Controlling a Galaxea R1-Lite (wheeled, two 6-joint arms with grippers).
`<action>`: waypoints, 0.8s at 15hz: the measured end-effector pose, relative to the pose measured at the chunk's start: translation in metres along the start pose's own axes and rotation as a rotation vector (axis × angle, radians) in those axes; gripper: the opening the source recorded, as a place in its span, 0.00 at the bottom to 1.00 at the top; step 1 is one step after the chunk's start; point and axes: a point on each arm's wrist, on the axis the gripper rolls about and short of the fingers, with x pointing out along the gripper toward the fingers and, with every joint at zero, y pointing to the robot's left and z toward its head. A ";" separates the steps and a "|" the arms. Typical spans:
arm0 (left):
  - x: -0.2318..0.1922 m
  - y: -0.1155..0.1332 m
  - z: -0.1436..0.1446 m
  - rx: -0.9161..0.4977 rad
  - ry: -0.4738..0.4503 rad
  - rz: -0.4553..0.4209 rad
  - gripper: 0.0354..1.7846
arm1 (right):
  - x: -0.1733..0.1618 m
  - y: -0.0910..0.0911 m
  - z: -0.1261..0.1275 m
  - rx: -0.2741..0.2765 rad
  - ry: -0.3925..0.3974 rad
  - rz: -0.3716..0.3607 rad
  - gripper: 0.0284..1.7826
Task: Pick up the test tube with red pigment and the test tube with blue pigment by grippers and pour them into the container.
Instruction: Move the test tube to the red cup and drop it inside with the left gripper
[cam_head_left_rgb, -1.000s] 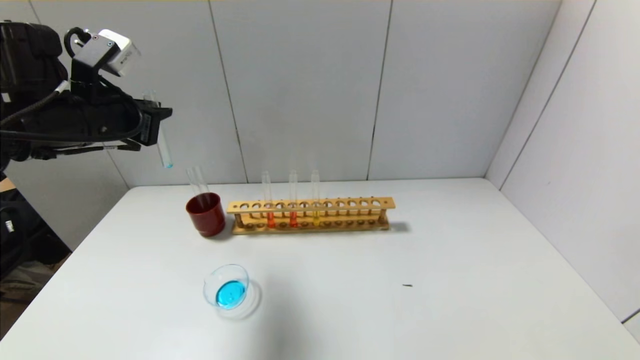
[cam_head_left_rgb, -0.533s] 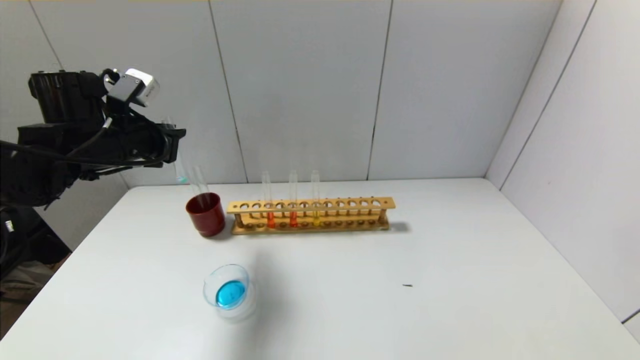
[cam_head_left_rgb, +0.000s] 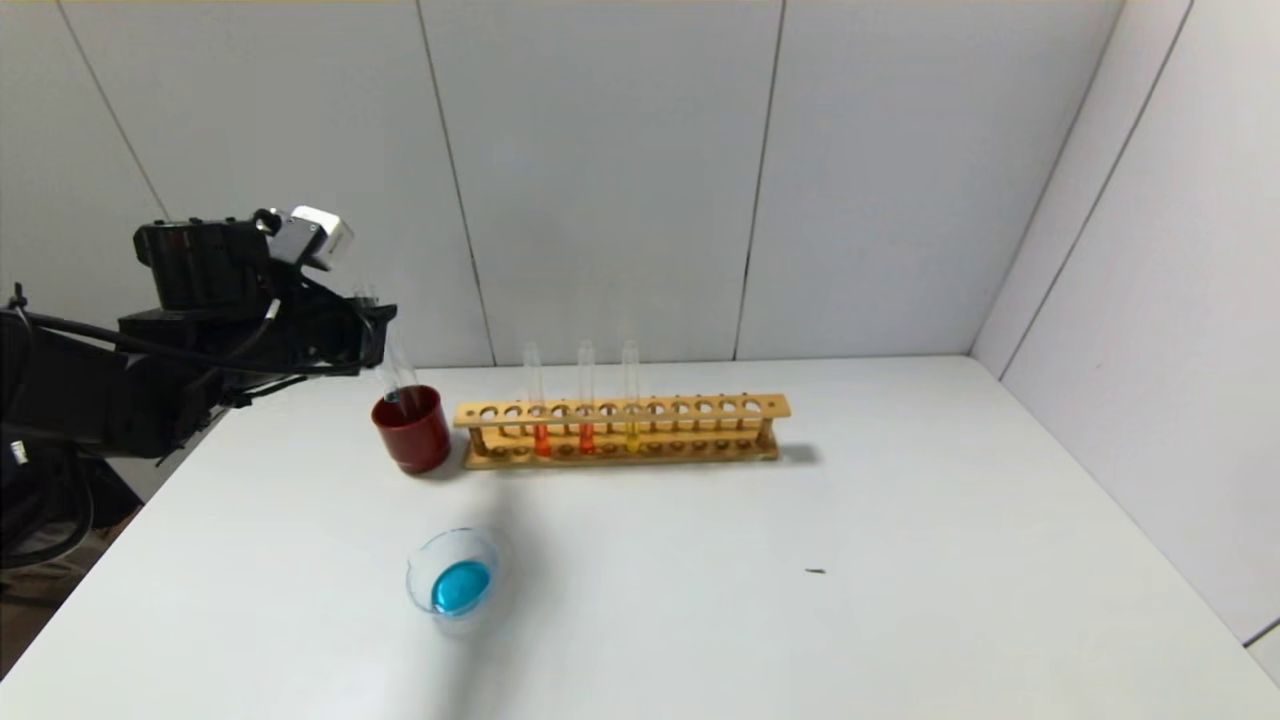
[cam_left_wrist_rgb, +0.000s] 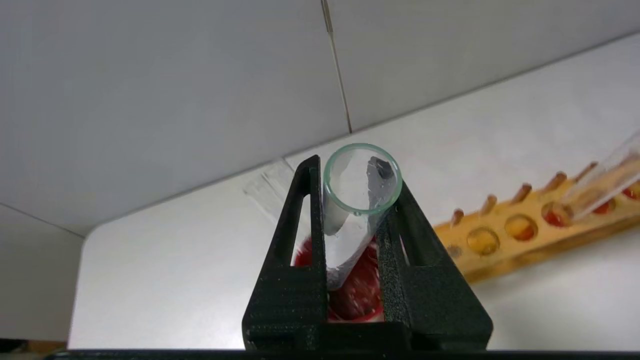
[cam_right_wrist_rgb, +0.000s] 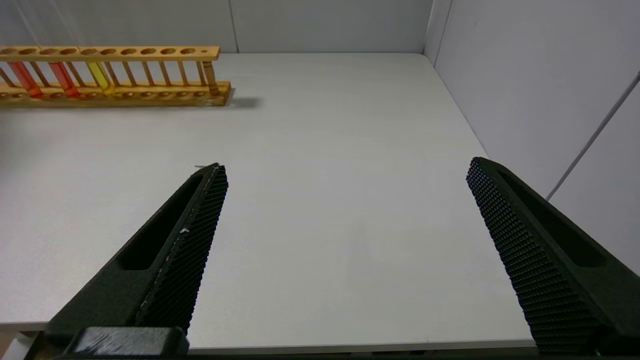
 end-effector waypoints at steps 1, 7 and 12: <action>0.001 -0.001 -0.005 -0.004 0.015 -0.006 0.17 | 0.000 0.000 0.000 0.000 0.000 0.000 0.98; 0.017 -0.004 -0.029 -0.024 0.016 -0.005 0.17 | 0.000 0.000 0.000 0.000 0.000 0.000 0.98; 0.026 -0.006 -0.046 -0.023 0.036 -0.010 0.17 | 0.000 0.000 0.000 0.000 0.000 0.000 0.98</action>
